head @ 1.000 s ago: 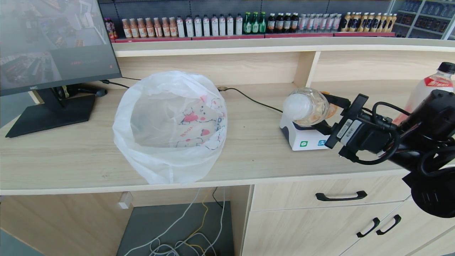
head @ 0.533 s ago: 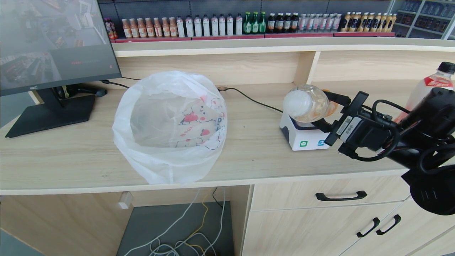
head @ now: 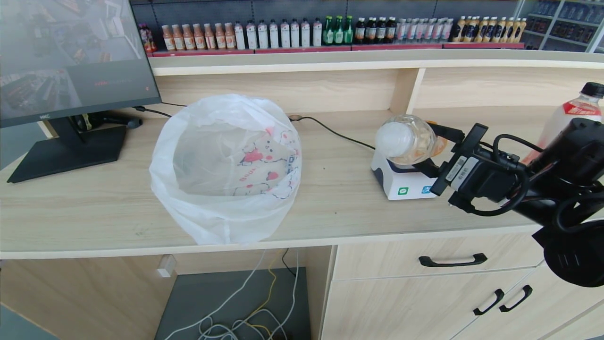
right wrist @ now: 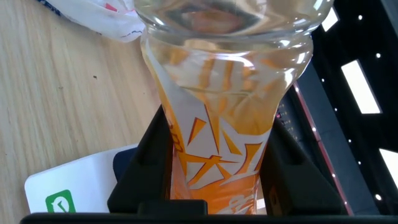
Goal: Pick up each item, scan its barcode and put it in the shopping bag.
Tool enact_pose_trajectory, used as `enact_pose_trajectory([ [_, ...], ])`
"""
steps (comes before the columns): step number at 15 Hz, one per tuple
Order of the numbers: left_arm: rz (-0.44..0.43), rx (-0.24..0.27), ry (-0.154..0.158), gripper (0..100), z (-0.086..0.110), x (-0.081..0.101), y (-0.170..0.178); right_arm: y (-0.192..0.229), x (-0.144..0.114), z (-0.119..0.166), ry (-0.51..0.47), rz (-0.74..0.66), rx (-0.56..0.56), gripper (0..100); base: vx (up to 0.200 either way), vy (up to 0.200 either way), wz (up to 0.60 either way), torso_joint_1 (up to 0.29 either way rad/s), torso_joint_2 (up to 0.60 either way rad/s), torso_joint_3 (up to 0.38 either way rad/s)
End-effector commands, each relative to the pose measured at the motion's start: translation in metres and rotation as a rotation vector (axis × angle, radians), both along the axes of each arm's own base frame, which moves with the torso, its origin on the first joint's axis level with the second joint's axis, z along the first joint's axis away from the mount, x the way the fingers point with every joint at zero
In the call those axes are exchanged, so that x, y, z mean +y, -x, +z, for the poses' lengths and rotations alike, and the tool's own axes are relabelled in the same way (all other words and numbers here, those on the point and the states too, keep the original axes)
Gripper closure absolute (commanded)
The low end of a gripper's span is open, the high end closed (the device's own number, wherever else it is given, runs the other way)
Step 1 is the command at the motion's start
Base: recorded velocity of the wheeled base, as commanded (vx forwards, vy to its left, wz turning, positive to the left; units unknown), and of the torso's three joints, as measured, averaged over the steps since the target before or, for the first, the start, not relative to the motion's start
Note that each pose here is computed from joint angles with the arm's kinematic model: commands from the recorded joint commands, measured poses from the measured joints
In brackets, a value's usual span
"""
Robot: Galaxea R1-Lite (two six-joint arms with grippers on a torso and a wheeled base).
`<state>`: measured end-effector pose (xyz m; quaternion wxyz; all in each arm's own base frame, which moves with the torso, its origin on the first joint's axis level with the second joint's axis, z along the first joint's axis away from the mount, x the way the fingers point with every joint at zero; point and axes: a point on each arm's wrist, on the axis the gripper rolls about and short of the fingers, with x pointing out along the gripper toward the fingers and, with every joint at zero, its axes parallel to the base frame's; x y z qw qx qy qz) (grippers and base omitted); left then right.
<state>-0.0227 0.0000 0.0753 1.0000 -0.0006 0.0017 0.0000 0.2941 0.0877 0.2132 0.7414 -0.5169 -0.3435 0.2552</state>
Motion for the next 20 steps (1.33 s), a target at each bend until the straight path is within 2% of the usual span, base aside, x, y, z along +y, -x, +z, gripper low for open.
enact_pose_trajectory([
  [1,0.002,0.0,0.0,0,0.0,0.0,0.0,0.002,0.001,0.003,-0.003,0.004,-0.008,100,0.0,0.0,0.0,0.0,0.0,0.0],
  [9,0.0,0.0,0.0,0,0.0,0.0,0.0,0.019,0.005,0.015,-0.053,0.033,-0.002,100,0.0,0.0,0.0,0.0,0.0,0.0],
  [11,0.002,0.0,0.0,0,0.0,0.0,0.0,0.035,0.004,0.017,-0.095,0.018,0.033,100,0.0,0.0,0.0,0.0,0.0,0.0],
  [14,0.0,0.0,0.0,0,0.0,0.0,0.0,0.048,-0.001,0.038,-0.187,0.021,0.034,100,0.0,0.0,0.0,0.0,0.0,0.0],
  [17,0.0,0.0,0.0,0,0.0,0.0,0.0,0.07,-0.008,0.038,-0.284,-0.01,0.113,100,0.0,0.0,0.0,0.0,0.0,0.0],
  [20,0.0,0.0,0.0,0,0.0,0.0,0.0,0.083,-0.012,0.037,-0.367,0.022,0.195,100,0.0,0.0,0.0,0.0,0.0,0.0],
])
